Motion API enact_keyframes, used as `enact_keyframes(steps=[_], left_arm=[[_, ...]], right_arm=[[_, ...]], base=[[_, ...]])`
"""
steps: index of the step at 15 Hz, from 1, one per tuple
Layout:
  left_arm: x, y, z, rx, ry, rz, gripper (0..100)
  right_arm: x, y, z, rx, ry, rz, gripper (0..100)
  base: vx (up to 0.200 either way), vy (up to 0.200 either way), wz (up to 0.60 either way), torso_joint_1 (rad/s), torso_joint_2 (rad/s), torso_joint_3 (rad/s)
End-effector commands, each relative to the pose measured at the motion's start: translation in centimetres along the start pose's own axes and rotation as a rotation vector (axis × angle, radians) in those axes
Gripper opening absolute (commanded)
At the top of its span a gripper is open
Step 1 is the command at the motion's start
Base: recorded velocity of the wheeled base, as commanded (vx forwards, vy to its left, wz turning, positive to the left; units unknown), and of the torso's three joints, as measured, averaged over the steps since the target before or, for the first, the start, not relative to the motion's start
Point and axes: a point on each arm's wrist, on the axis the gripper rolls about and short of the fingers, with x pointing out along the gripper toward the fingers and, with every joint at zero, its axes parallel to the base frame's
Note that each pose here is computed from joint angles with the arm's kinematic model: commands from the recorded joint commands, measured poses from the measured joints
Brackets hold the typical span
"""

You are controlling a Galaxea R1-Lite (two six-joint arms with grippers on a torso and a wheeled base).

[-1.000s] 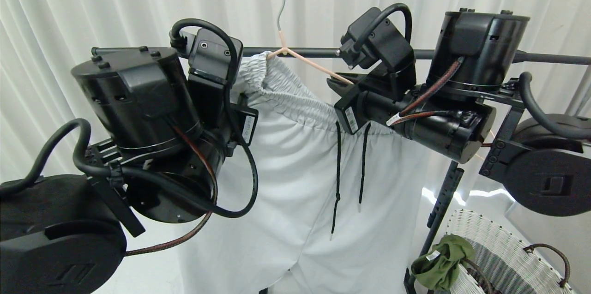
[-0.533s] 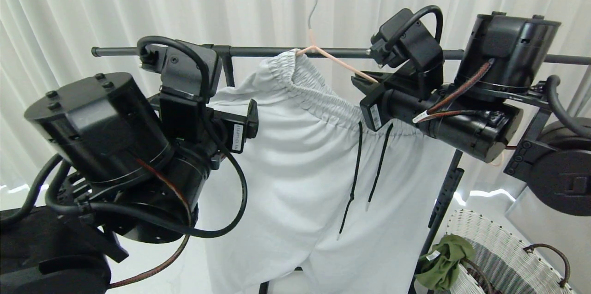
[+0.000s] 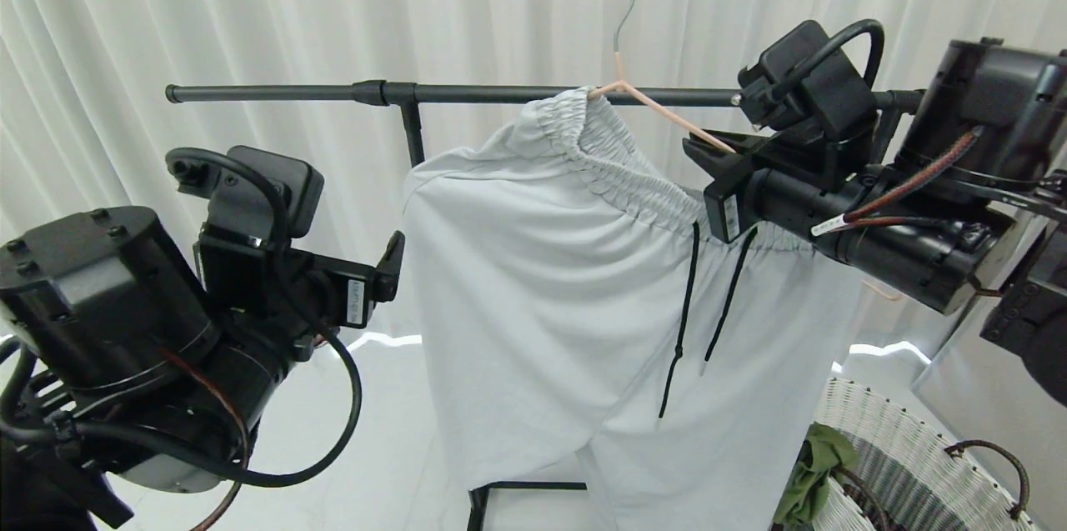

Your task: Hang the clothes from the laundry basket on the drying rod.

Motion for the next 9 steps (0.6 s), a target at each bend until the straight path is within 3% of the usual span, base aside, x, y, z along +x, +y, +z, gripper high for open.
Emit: enact_keyframes(steps=[1, 3, 6, 9], left_arm=[[1.1, 1.2, -2.8, 0.021, 0.065, -0.046, 100], [1.8, 1.7, -4.7, 0.032, 0.091, -0.157, 100], [4.1, 1.5, -7.6, 0.043, 0.185, -0.184, 100], [4.2, 1.6, -8.4, 0.022, 0.124, -0.308, 100]], right_arm=[[-1.0, -0.1, 0.1, 0.000, -0.015, 0.000, 0], [-1.6, -0.2, 0.4, 0.004, -0.031, 0.004, 0], [-2.1, 0.1, 0.1, 0.005, -0.043, 0.040, 0], [-2.4, 0.2, 0.5, 0.008, -0.080, 0.047, 0]], base=[[0.000, 0.000, 0.00, 0.000, 0.00, 0.000], [0.000, 0.000, 0.00, 0.000, 0.00, 0.000], [0.000, 0.000, 0.00, 0.000, 0.00, 0.000], [0.000, 0.000, 0.00, 0.000, 0.00, 0.000]])
